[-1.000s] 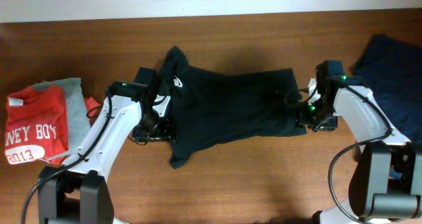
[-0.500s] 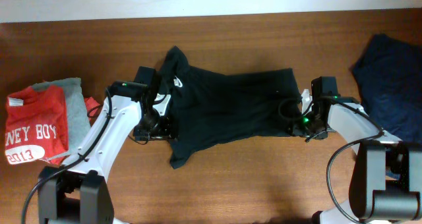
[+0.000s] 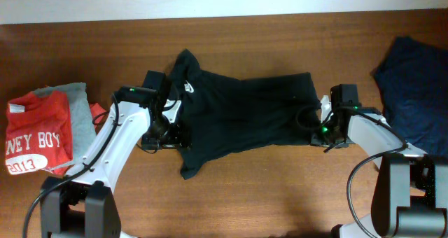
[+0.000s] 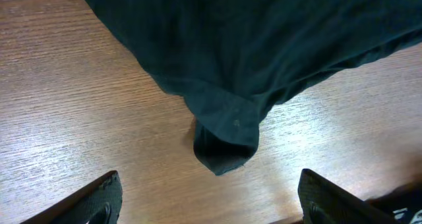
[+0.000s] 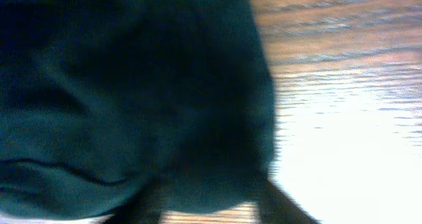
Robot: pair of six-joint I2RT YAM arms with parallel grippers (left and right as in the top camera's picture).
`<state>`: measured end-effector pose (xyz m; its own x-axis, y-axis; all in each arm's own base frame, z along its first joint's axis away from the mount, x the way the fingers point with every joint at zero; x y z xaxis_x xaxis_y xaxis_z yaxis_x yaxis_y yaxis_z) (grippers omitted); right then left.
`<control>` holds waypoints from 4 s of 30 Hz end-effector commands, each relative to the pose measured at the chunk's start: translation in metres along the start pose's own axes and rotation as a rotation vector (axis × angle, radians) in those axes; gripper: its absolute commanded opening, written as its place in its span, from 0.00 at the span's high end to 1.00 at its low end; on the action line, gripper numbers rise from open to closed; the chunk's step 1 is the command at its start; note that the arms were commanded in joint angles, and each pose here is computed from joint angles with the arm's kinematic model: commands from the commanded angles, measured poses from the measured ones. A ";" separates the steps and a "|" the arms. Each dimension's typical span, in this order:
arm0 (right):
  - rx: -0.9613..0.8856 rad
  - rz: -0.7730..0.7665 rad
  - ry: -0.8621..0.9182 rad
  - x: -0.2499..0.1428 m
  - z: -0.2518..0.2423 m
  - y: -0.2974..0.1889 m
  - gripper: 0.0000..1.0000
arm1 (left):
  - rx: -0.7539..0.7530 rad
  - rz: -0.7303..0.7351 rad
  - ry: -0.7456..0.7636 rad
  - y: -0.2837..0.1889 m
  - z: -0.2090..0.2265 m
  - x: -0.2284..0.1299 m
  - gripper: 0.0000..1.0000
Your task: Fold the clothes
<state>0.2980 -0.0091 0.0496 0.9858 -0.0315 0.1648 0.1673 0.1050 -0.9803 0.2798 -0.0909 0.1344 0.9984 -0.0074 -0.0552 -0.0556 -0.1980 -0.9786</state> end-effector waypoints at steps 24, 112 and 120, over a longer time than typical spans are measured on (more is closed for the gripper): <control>-0.344 0.125 0.221 -0.021 -0.050 -0.015 0.96 | -0.034 0.019 -0.102 -0.001 -0.003 -0.007 0.13; -0.401 0.129 0.321 -0.027 -0.062 -0.018 0.96 | -0.163 0.149 -0.115 0.094 -0.012 0.027 0.47; -0.400 0.128 0.321 -0.027 -0.062 -0.018 0.96 | -0.062 0.133 -0.169 0.074 0.014 0.031 1.00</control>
<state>0.2643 -0.0659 0.0544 0.9401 -0.3377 0.0472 -0.0330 -0.2280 -0.9731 0.2983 -0.1117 0.0482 0.9636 0.0916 -0.2512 -0.2095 -0.3255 -0.9220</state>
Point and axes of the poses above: each gripper's point midway between its finger pads, its own y axis out along the fingers, its own z axis along the line the jaws close on, x = y × z, the point moved 5 cm from there along -y, back along the fingers, and after that the axes turned 6 degrees about -y, right-handed, at the moved point
